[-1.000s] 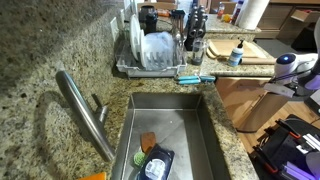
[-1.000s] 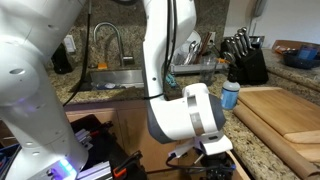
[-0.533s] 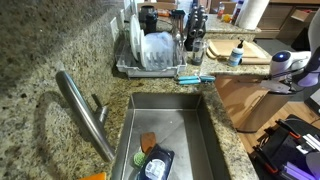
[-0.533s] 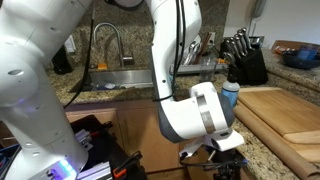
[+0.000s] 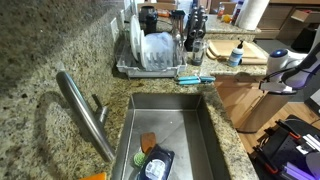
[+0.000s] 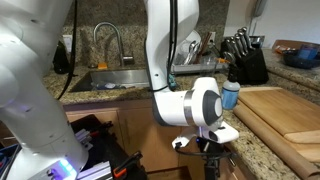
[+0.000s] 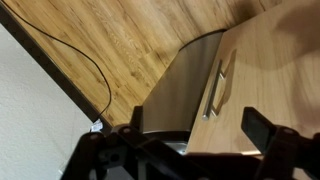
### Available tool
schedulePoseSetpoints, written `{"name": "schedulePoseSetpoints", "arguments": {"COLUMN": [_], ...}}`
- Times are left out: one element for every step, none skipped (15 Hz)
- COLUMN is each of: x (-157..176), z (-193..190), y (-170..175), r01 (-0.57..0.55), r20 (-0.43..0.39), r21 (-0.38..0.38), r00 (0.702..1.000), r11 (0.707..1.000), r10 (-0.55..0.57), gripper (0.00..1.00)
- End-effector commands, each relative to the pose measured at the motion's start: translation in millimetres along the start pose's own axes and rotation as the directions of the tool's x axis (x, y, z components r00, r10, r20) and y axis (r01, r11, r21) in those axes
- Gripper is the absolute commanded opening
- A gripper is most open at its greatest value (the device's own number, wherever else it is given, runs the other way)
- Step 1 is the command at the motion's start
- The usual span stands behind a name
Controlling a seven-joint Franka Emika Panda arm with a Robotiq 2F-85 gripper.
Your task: Close the drawer
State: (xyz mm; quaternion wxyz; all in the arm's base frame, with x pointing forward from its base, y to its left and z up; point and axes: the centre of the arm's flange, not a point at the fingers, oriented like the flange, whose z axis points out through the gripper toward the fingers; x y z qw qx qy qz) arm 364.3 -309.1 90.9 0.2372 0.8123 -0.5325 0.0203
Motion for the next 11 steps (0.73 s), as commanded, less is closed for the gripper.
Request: {"name": "schedulePoseSetpoints", "arguments": {"x": [-4.3,-6.0,-3.9,-7.4,-17.2,-32.3,-43.8,-50.5,-60.3,-25.9,-33.2], "z": [-2.1,-2.9,-6.6,-16.2,-33.8,-60.9,-83.9,-99.2,-117.5,-78.8,-98.2], "y": [-3.9,-5.2,-2.9,-1.0,-0.3,0.5,-0.1,-2.3,-4.7,-23.3,-27.0], "r01": [0.017,0.024,0.011,0.023,0.051,0.084,0.114,0.147,0.175,0.144,0.159], "r20": [0.008,0.01,0.014,0.006,-0.038,-0.116,-0.167,-0.224,-0.28,-0.203,-0.242], "r21": [-0.004,-0.004,-0.016,0.016,0.053,0.094,0.097,0.108,0.117,0.096,0.117], "r00": [1.0,1.0,1.0,1.0,0.998,0.991,0.981,0.967,0.95,0.972,0.962], "r11": [1.0,1.0,1.0,1.0,0.997,0.992,0.989,0.983,0.978,0.985,0.98], "r10": [-0.017,-0.024,-0.01,-0.023,-0.049,-0.073,-0.097,-0.12,-0.137,-0.123,-0.127], "gripper": [1.0,1.0,1.0,1.0,1.0,1.0,1.0,1.0,1.0,1.0,1.0]}}
